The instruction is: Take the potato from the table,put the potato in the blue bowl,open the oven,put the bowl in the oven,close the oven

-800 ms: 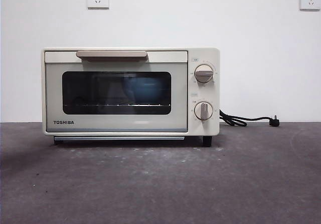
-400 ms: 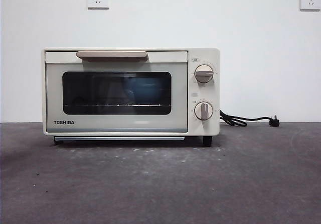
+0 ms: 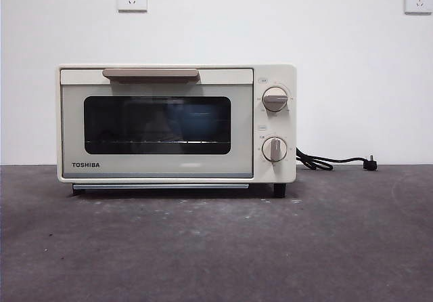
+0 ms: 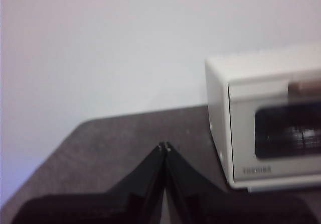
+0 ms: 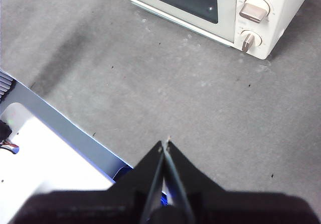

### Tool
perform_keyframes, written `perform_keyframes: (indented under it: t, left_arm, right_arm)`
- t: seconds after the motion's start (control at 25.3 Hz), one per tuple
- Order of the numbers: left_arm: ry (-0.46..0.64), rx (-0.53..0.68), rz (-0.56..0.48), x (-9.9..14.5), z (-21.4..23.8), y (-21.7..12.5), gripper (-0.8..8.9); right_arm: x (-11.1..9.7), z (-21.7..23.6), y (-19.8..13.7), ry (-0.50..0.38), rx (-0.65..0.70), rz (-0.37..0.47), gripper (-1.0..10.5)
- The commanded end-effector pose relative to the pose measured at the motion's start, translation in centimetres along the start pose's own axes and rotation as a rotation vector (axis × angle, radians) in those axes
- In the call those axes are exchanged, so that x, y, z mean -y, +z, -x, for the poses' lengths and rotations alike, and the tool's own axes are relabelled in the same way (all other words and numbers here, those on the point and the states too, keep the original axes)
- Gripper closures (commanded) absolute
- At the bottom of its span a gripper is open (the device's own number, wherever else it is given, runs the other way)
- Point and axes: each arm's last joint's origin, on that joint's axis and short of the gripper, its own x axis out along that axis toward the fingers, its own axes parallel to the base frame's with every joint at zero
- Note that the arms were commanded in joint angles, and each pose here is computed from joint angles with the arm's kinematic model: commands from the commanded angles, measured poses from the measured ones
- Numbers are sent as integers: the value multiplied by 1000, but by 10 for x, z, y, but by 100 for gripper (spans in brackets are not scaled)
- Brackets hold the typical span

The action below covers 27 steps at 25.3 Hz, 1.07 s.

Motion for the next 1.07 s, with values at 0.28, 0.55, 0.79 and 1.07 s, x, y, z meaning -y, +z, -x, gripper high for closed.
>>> perform_keyframes:
  t: [0.28, 0.55, 0.79, 1.07]
  left_arm:
    - [-18, -102, 20, 4, 2, -36, 818]
    - [-46, -269, 67, 7, 5, -53, 818]
    - [-129, -294, 127, 10, 6, -56, 818]
    - [-121, -295, 126, 9, 6, -56, 817]
  right_arm:
    - [0, 1, -1, 0, 7, -4, 941]
    - [-1, 3, -1, 1, 11, -3, 941]
    - [0, 3, -1, 0, 11, -3, 941]
    - [-1, 3, -1, 1, 11, -3, 941]
